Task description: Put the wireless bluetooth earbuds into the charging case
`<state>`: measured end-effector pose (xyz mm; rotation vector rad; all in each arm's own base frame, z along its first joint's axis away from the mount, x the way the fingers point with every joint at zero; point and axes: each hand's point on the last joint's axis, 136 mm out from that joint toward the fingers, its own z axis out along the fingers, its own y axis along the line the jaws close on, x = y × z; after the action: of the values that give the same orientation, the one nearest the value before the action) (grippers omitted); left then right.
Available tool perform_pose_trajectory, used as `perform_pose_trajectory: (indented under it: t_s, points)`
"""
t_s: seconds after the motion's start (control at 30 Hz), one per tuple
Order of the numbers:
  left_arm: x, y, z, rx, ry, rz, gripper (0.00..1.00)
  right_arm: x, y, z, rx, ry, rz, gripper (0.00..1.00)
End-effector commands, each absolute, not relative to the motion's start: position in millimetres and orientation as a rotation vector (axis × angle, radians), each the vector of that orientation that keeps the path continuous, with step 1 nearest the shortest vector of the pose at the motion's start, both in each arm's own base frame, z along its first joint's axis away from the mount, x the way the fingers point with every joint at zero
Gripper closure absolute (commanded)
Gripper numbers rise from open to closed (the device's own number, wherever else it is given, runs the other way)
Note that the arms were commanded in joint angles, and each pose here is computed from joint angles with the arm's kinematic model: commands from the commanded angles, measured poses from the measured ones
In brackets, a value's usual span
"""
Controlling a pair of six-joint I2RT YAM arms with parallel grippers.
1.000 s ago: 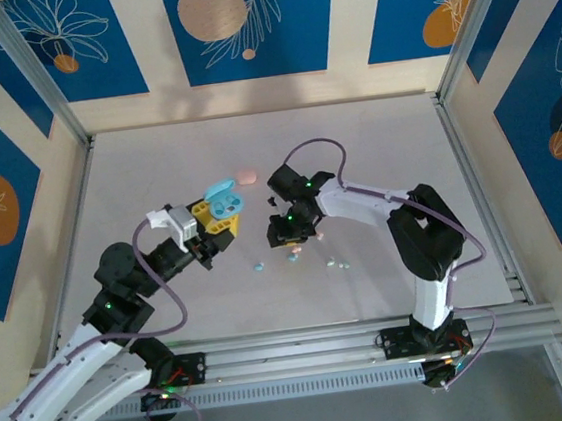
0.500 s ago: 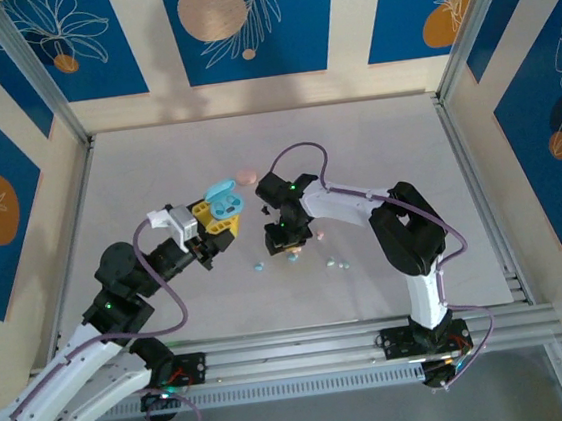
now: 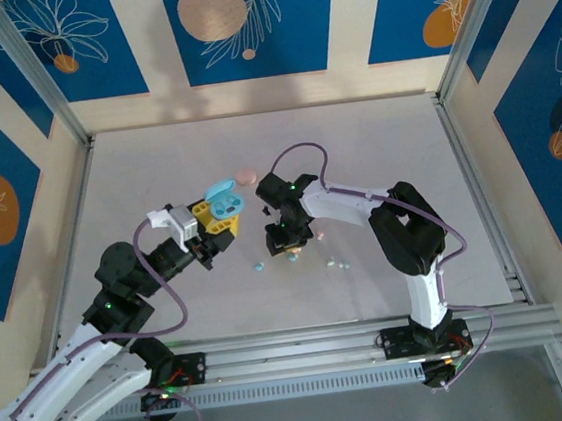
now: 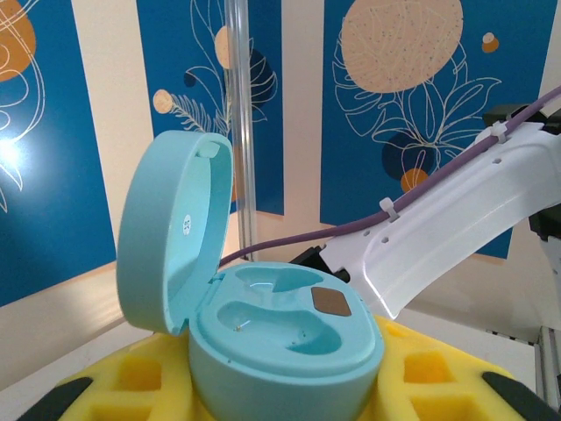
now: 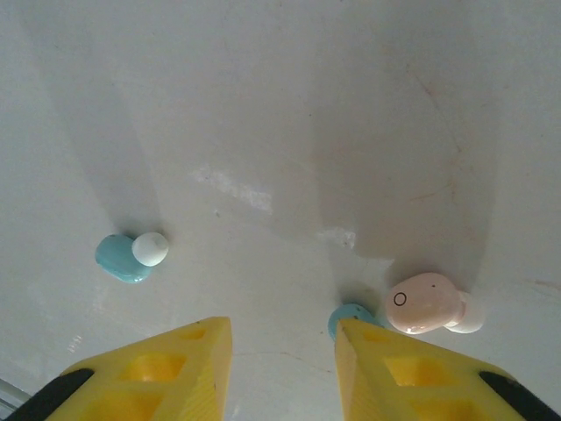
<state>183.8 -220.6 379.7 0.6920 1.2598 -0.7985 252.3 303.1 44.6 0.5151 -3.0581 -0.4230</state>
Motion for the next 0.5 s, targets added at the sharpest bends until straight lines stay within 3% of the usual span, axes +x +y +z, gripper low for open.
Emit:
perform_pose_trajectory:
  t_s: [0.0, 0.47]
  points:
    - [182, -217, 397, 0.666, 1.232, -0.802, 0.75, 245, 292, 31, 0.477, -3.027, -0.343, 0.62]
    - [183, -217, 396, 0.665, 1.237, -0.804, 0.74, 254, 282, 28, 0.447, -3.052, -0.303, 0.63]
